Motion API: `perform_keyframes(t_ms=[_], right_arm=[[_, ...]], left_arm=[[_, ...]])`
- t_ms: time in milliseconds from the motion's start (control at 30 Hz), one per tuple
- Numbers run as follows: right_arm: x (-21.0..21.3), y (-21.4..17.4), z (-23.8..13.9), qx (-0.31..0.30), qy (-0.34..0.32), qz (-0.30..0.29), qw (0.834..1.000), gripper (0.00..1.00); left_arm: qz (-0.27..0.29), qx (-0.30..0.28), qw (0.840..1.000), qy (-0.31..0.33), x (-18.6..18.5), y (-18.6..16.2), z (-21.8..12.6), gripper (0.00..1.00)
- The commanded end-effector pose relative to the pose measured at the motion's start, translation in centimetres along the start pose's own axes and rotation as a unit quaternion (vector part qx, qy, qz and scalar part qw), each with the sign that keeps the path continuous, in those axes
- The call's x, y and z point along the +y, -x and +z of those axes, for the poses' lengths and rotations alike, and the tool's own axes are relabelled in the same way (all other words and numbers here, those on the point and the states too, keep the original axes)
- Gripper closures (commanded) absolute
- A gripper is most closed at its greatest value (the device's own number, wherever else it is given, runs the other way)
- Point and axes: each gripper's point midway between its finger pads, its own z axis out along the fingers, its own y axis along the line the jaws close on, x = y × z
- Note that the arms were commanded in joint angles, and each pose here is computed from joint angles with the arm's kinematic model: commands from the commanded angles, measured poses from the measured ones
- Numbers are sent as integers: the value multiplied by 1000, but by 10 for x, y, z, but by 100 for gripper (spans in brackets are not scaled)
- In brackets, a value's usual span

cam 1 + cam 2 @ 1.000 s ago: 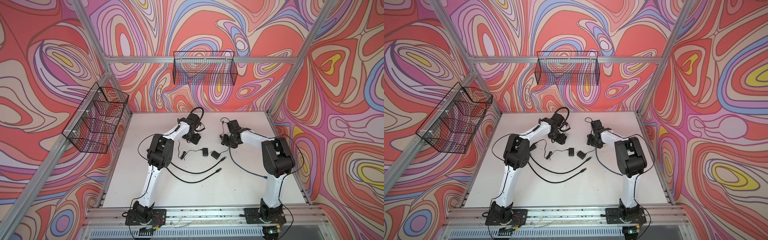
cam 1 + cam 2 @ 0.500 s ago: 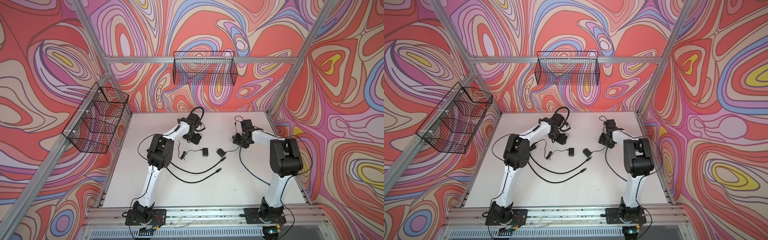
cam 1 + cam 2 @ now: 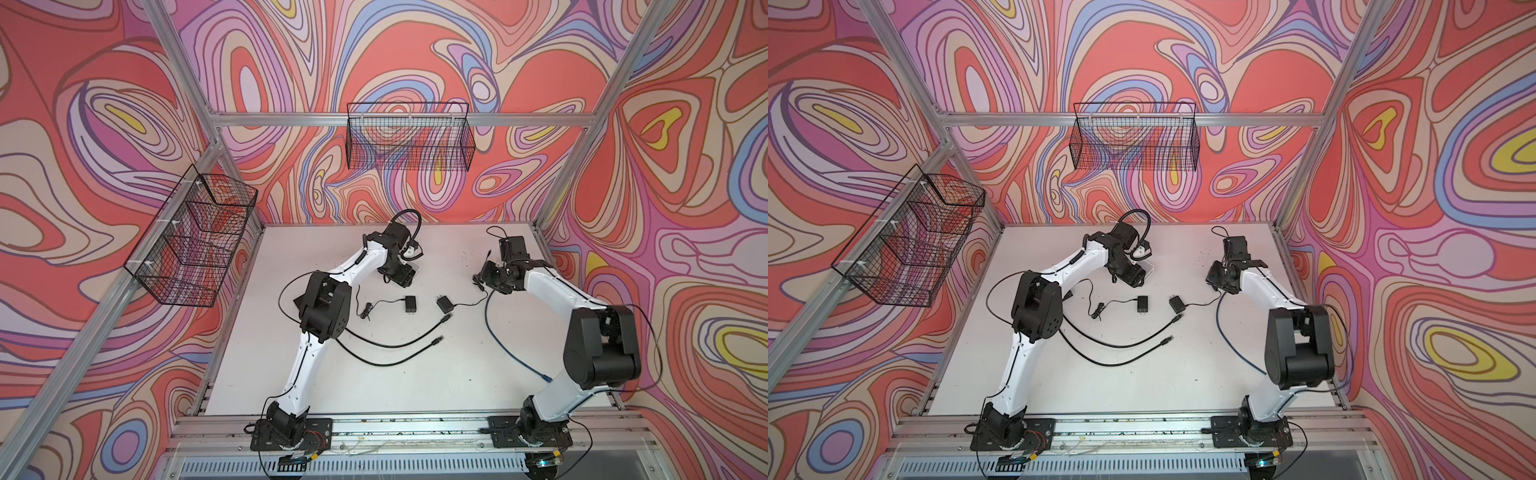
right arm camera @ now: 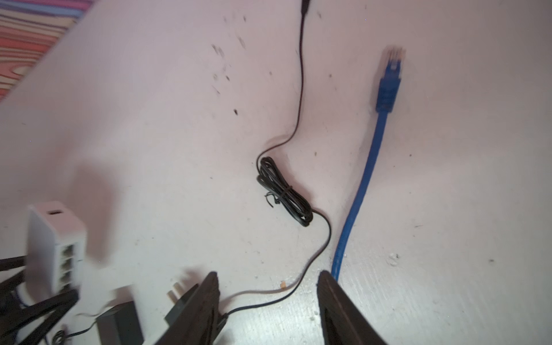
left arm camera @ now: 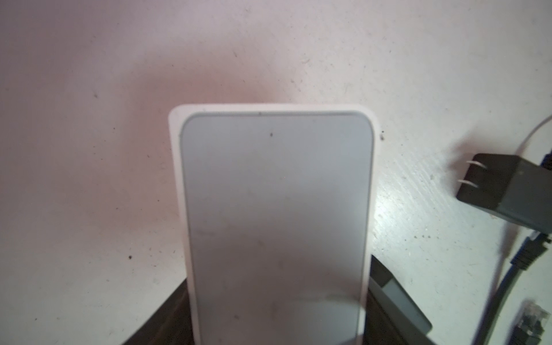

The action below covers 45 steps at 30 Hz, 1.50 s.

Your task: Insert the plug into the switch port

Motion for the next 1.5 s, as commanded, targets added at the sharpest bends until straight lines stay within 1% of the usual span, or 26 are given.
perform_keyframes(t_ms=[0, 100, 233, 300, 400, 467, 567, 633, 700, 867, 967, 1233, 1367, 1467], right_arm=[[18, 6, -20, -13, 46, 4, 999, 44], [39, 2, -35, 1, 101, 9, 995, 44], [61, -10, -56, 16, 179, 25, 983, 44], [74, -18, -66, 30, 225, 31, 973, 44], [88, -28, -84, 45, 278, 40, 959, 43], [99, -35, -96, 59, 320, 47, 944, 41], [110, -39, -114, 67, 364, 56, 927, 40], [113, -41, -123, 66, 381, 57, 921, 38], [112, -46, -127, 72, 382, 52, 920, 38], [114, -65, -129, 101, 399, 40, 911, 37], [107, -77, -121, 116, 380, 30, 917, 36], [101, -101, -115, 142, 373, 10, 917, 37], [102, -109, -117, 154, 374, -4, 915, 37], [105, -120, -118, 170, 386, -11, 907, 37]], left_arm=[[29, -55, 998, -6, -15, 20, -45, 71], [50, -91, 995, -5, -31, 27, -70, 70], [87, -129, 988, -3, -63, 21, -101, 70], [106, -145, 984, -4, -80, 15, -114, 71], [128, -158, 979, -7, -103, 2, -127, 70], [140, -161, 977, -7, -117, -7, -134, 70], [149, -158, 976, -2, -128, -17, -136, 70], [151, -157, 976, -4, -133, -22, -136, 71], [151, -158, 976, -2, -136, -26, -136, 71], [166, -164, 972, 2, -154, -29, -138, 71], [173, -168, 971, 4, -164, -29, -140, 71], [187, -172, 967, 11, -186, -32, -141, 72], [190, -174, 966, 16, -191, -34, -142, 72], [193, -176, 965, 15, -195, -34, -142, 72]])
